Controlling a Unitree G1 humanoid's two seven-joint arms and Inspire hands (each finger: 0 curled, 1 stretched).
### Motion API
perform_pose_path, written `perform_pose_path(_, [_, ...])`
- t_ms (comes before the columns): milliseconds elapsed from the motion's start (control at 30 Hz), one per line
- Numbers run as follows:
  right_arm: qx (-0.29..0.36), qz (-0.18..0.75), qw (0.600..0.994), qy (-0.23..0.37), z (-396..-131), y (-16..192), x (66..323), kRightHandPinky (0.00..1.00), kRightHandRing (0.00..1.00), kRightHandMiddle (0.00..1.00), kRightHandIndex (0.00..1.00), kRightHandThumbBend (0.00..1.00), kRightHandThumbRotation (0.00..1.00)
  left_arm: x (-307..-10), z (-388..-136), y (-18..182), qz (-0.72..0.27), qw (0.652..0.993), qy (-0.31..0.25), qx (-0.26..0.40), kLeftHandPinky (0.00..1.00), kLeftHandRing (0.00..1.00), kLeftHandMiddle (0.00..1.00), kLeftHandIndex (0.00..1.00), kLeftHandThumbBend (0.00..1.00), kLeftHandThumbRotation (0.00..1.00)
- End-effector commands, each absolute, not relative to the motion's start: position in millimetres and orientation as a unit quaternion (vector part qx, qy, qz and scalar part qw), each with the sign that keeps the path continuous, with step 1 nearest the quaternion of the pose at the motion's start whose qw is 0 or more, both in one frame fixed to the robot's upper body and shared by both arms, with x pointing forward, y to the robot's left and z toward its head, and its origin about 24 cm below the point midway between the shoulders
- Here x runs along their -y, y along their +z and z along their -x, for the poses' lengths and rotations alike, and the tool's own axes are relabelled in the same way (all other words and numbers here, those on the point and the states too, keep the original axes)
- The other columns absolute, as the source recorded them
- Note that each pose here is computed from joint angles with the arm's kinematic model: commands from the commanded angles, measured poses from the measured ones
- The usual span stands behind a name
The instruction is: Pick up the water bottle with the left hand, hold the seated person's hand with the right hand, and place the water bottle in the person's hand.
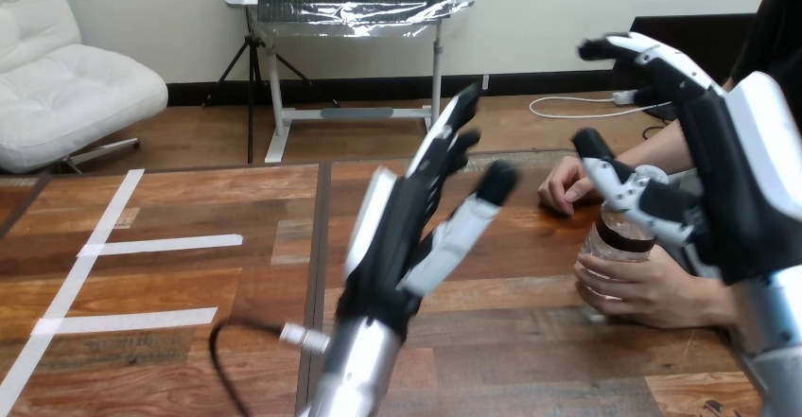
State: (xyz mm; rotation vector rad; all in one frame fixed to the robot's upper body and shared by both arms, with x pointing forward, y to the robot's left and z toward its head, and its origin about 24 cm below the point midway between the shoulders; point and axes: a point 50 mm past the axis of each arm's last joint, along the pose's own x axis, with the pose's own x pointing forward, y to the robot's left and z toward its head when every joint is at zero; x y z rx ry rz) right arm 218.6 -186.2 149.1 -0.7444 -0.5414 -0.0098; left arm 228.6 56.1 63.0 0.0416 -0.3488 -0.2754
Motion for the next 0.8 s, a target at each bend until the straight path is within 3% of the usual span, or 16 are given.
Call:
perform_pose_path(0, [0.285,0.311,0.907,0.003,-219,144,174,0.72,0.85,0.88,0.78,0.21,0.00,-68,-220,80,0.001,0.970,-0.100,0.222,0.85,0.87,0.91,0.91,0.55,0.83])
perform_pose_path(367, [0.286,0.278,0.916,0.036,-223,126,163,0.71,0.83,0.87,0.79,0.25,0.00,-82,-201,72,0.003,0.973,-0.069,0.221,0.81,0.84,0.87,0.89,0.46,0.50])
perform_pose_path(633, [0.263,0.252,0.930,0.045,-228,112,156,0.75,0.87,0.88,0.81,0.26,0.00,-88,-190,66,0.021,0.975,-0.051,0.215,0.81,0.83,0.87,0.89,0.45,0.37])
perform_pose_path(767, [0.258,0.237,0.935,0.045,-230,106,153,0.76,0.87,0.88,0.81,0.26,0.00,-89,-188,63,0.027,0.977,-0.044,0.209,0.81,0.83,0.87,0.89,0.46,0.35])
